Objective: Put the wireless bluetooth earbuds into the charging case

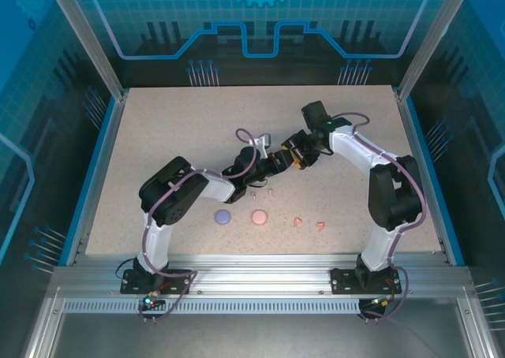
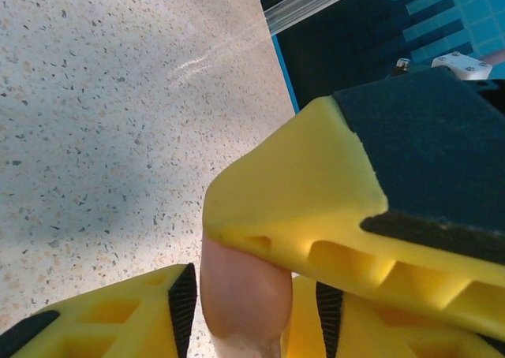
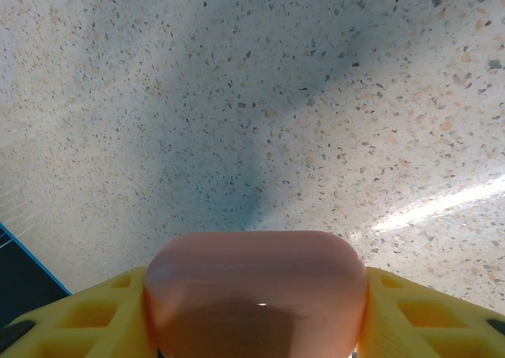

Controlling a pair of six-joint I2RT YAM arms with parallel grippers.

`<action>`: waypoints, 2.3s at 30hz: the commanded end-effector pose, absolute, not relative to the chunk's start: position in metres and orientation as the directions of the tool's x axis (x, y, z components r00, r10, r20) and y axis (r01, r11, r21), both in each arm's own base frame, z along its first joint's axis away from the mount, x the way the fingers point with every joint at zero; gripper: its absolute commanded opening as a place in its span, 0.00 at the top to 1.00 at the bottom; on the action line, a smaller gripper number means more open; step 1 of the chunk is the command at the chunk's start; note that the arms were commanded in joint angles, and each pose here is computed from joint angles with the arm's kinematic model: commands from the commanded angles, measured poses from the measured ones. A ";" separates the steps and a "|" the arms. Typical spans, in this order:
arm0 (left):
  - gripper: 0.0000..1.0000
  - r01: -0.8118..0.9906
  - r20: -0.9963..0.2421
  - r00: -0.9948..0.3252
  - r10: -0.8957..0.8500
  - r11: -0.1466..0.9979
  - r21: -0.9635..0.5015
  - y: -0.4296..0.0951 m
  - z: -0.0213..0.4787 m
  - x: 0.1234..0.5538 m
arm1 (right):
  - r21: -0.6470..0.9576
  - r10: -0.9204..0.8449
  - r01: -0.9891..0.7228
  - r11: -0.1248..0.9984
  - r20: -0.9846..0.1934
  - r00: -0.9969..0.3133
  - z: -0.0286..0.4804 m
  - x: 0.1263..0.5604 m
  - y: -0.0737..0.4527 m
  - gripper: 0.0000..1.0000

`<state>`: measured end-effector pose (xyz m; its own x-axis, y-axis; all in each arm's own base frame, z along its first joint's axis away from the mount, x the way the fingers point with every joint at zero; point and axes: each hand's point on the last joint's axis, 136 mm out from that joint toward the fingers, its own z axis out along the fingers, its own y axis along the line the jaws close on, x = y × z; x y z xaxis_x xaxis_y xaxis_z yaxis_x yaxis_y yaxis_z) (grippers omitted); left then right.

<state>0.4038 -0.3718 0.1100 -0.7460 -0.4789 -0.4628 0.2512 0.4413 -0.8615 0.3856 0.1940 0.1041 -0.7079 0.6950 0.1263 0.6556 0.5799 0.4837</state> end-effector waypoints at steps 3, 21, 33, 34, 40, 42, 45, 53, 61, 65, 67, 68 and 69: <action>0.61 0.281 -0.483 -0.715 -0.505 0.425 -0.860 -0.378 0.119 0.411 | 0.497 0.696 0.658 0.565 0.140 -0.704 0.111 0.381 0.195 0.46; 1.00 0.267 -0.466 -0.731 -0.498 0.420 -0.867 -0.376 0.121 0.407 | 0.578 0.725 0.619 0.532 0.067 -0.686 0.142 0.403 0.173 0.13; 1.00 0.383 -0.475 -0.851 -0.223 0.355 -0.853 -0.335 0.162 0.379 | 0.722 0.548 0.131 0.680 -0.382 -0.744 0.186 0.375 0.125 0.06; 1.00 0.403 -0.483 -0.854 -0.193 0.339 -0.850 -0.331 0.168 0.376 | 0.728 0.522 0.059 0.683 -0.430 -0.737 0.191 0.370 0.128 0.05; 1.00 0.483 -0.517 -0.853 -0.073 0.269 -0.834 -0.318 0.197 0.364 | 0.705 0.374 -0.210 0.677 -0.575 -0.728 0.200 0.344 0.148 0.07; 1.00 0.503 -0.526 -0.850 -0.034 0.245 -0.829 -0.321 0.205 0.360 | 0.710 0.334 -0.278 0.647 -0.591 -0.734 0.203 0.339 0.160 0.07; 1.00 0.513 -0.524 -0.852 0.002 0.206 -0.833 -0.325 0.213 0.356 | 0.698 0.264 -0.352 0.624 -0.612 -0.745 0.206 0.336 0.179 0.08; 1.00 0.522 -0.530 -0.848 0.013 0.194 -0.830 -0.326 0.221 0.354 | 0.679 0.190 -0.394 0.619 -0.617 -0.764 0.201 0.338 0.201 0.11; 1.00 0.531 -0.540 -0.842 0.011 0.194 -0.825 -0.327 0.227 0.356 | 0.686 0.172 -0.391 0.614 -0.600 -0.782 0.192 0.338 0.209 0.15; 1.00 0.537 -0.545 -0.838 0.010 0.193 -0.821 -0.327 0.230 0.357 | 0.685 0.170 -0.370 0.628 -0.584 -0.794 0.182 0.338 0.209 0.17; 1.00 0.537 -0.545 -0.838 0.010 0.191 -0.822 -0.327 0.231 0.358 | 0.687 0.171 -0.357 0.633 -0.574 -0.801 0.177 0.339 0.208 0.18; 1.00 0.541 -0.549 -0.836 0.011 0.186 -0.820 -0.328 0.233 0.357 | 0.686 0.174 -0.346 0.640 -0.568 -0.804 0.173 0.340 0.207 0.19; 1.00 0.544 -0.551 -0.835 0.014 0.182 -0.819 -0.328 0.235 0.356 | 0.685 0.178 -0.333 0.648 -0.562 -0.808 0.169 0.341 0.205 0.20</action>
<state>0.3623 -0.3258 0.2020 -0.8766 -0.0036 -0.4813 0.4667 0.2380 -0.8518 0.3358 0.2033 0.1712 -0.8135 0.1858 -0.5511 -0.3260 0.6391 0.6966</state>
